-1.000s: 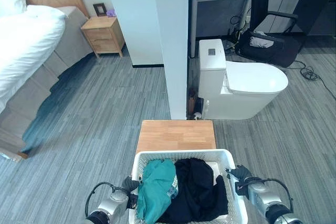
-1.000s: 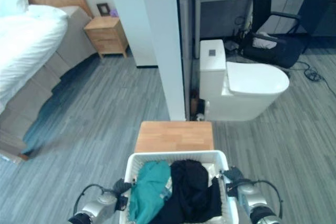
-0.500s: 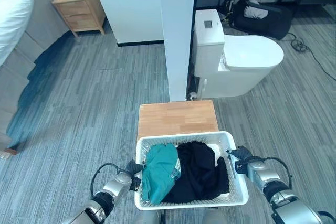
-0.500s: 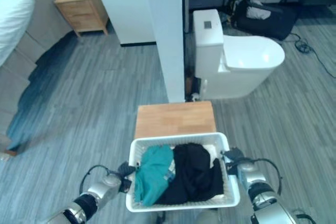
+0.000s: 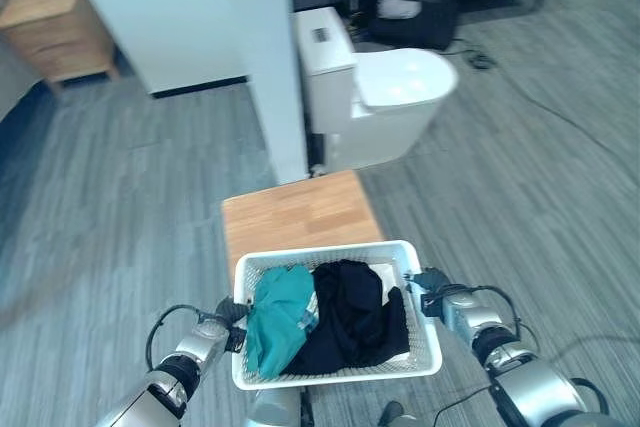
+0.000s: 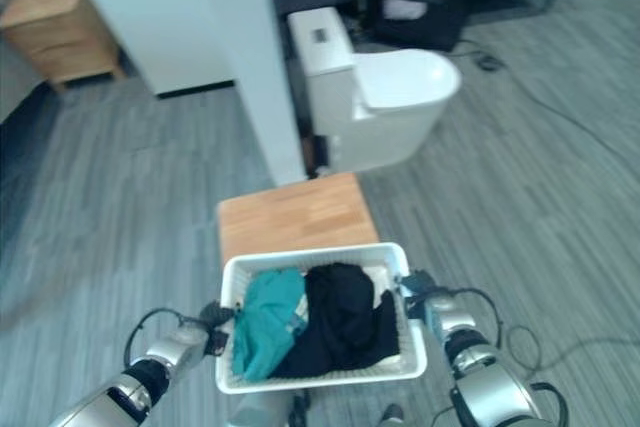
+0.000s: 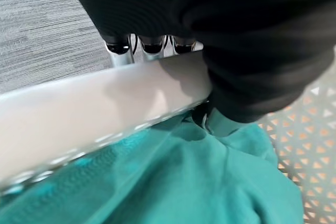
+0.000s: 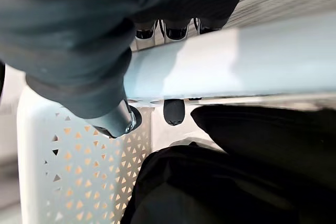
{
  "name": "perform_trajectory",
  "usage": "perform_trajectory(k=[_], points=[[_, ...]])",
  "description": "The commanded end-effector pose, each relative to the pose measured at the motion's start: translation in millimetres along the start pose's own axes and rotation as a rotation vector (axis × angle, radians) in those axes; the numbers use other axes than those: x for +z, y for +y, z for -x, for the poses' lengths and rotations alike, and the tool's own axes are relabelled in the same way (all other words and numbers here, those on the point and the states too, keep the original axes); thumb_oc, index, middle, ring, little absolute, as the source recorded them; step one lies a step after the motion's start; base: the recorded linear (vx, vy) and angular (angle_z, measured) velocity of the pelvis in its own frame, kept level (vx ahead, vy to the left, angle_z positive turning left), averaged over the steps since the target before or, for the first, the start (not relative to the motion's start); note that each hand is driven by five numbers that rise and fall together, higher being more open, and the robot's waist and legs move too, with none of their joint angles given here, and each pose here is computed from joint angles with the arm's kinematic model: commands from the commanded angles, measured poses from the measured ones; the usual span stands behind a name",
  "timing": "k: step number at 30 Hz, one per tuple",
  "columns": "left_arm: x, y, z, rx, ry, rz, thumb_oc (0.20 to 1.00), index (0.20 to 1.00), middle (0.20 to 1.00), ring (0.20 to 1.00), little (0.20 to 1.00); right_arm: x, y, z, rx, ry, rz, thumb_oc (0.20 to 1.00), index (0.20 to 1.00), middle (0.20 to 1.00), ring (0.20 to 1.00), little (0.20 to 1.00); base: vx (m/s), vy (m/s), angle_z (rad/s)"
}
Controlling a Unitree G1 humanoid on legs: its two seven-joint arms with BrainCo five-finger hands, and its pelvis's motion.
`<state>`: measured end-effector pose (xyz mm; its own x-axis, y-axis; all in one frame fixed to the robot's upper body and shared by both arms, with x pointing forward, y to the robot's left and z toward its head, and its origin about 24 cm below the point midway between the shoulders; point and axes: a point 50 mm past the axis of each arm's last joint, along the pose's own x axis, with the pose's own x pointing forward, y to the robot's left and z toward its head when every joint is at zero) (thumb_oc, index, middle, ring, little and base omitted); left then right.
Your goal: Grab the laundry basket,head to the washer,open it,put in the laundry and shut it.
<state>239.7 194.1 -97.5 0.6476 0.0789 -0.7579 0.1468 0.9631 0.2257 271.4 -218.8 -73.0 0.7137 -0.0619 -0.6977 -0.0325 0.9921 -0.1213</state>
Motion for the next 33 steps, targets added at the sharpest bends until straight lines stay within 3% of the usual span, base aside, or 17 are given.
perform_trajectory(k=[1,12,19,27,33], points=[[84.9,-63.3,2.2,-0.257,-0.263,0.059,0.2,0.2,0.2,0.2,0.2,8.4,25.9,-3.0,0.175,0.004,0.11,0.2,0.2,0.2,0.2,0.2,-0.12,-0.213,-0.59],[71.5,-57.5,-5.7,-0.217,-0.163,0.099,0.2,0.2,0.2,0.2,0.2,-5.9,-1.9,-0.6,0.11,0.067,0.074,0.2,0.2,0.2,0.2,0.2,-0.05,-0.119,-0.46],[68.2,-52.2,-8.0,-0.197,-0.127,0.047,0.2,0.2,0.2,0.2,0.2,-8.8,-8.7,-0.2,0.104,0.1,0.005,0.2,0.2,0.2,0.2,0.2,0.12,0.1,-0.57],[46.6,-20.1,-11.6,-0.115,-0.056,0.038,0.2,0.2,0.2,0.2,0.2,-20.4,-9.3,0.6,0.111,0.14,0.023,0.2,0.2,0.2,0.2,0.2,0.04,0.027,-0.89],[27.3,-11.3,-12.0,-0.087,0.019,0.017,0.2,0.2,0.2,0.2,0.2,-45.0,-4.6,4.2,0.107,0.197,0.013,0.2,0.2,0.2,0.2,0.2,0.02,-0.156,0.28]])
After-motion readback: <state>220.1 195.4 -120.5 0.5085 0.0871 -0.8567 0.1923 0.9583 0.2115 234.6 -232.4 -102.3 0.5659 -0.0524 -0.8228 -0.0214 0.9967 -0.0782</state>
